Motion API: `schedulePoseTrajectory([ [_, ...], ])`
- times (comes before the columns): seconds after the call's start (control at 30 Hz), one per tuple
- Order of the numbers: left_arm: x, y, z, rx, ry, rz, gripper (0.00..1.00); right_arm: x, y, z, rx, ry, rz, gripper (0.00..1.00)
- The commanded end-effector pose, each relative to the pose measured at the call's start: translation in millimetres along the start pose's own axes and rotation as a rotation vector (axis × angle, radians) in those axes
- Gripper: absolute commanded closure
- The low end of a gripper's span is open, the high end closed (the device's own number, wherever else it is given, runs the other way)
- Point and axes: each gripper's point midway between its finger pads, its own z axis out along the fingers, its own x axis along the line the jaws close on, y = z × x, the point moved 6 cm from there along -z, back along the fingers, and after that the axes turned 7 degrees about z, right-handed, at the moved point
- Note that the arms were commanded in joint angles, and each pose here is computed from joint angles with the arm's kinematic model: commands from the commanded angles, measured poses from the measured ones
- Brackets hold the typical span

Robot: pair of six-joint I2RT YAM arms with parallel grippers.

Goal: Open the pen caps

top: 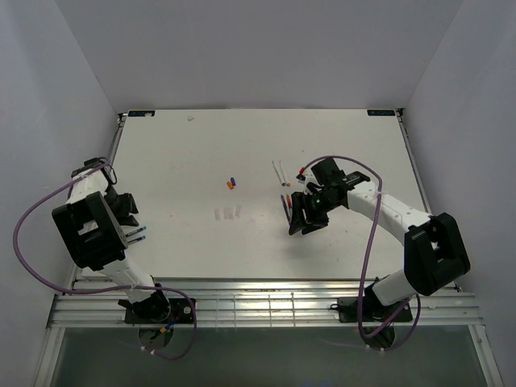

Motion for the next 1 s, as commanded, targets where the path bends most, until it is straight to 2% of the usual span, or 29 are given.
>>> schedulePoseTrajectory([
  [0.0, -2, 3, -6, -0.003, -0.03, -0.025, 0.43, 7, 7, 0, -0.02, 0.026, -0.028, 0.42],
  [0.97, 10, 0, 21, 0.002, -0.043, -0.044, 0.42, -2, 8, 7, 0.007, 0.017, -0.039, 0.42],
])
